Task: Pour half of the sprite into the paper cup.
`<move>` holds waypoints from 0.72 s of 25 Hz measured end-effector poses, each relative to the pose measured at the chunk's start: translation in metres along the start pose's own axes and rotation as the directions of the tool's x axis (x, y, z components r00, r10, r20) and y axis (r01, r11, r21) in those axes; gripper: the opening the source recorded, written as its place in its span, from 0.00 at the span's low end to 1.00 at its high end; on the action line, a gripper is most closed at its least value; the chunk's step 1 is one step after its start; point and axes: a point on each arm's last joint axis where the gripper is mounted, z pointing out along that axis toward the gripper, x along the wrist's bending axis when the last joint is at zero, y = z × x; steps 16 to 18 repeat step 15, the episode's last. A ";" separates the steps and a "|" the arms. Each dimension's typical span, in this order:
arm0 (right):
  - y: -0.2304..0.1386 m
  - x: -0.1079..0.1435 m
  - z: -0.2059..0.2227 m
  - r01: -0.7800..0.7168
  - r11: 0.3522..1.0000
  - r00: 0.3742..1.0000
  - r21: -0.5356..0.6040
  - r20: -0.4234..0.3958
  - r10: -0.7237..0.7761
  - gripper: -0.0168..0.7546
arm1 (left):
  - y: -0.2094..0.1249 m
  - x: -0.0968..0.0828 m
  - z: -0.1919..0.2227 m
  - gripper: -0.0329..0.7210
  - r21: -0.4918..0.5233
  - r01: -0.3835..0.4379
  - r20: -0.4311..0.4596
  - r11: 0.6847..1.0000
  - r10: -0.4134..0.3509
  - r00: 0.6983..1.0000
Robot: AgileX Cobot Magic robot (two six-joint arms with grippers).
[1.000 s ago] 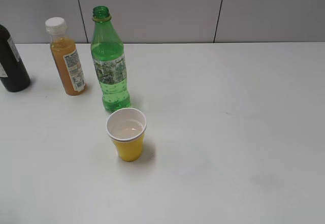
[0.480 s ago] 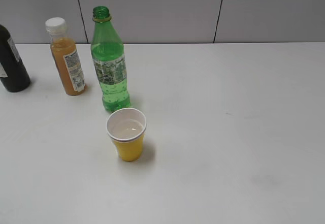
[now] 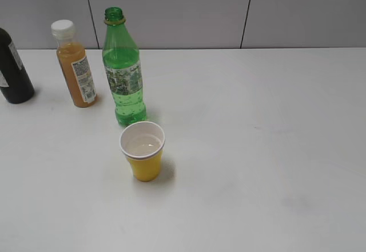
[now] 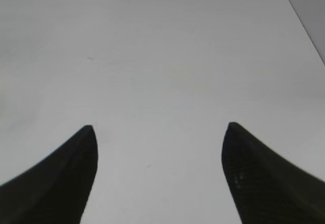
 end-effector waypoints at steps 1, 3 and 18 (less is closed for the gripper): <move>0.000 0.000 0.000 0.000 1.000 1.000 0.000 0.000 0.000 0.76 | 0.000 0.000 -0.001 0.83 -0.002 0.000 0.000 1.000 0.000 1.000; 0.000 0.000 0.000 0.000 1.000 1.000 0.000 0.000 0.000 0.76 | -0.001 0.000 -0.001 0.83 -0.003 0.000 0.000 1.000 0.000 1.000; 0.000 0.000 0.000 0.000 1.000 1.000 0.000 0.000 0.000 0.76 | -0.001 0.000 -0.001 0.83 -0.003 0.001 0.000 1.000 -0.001 1.000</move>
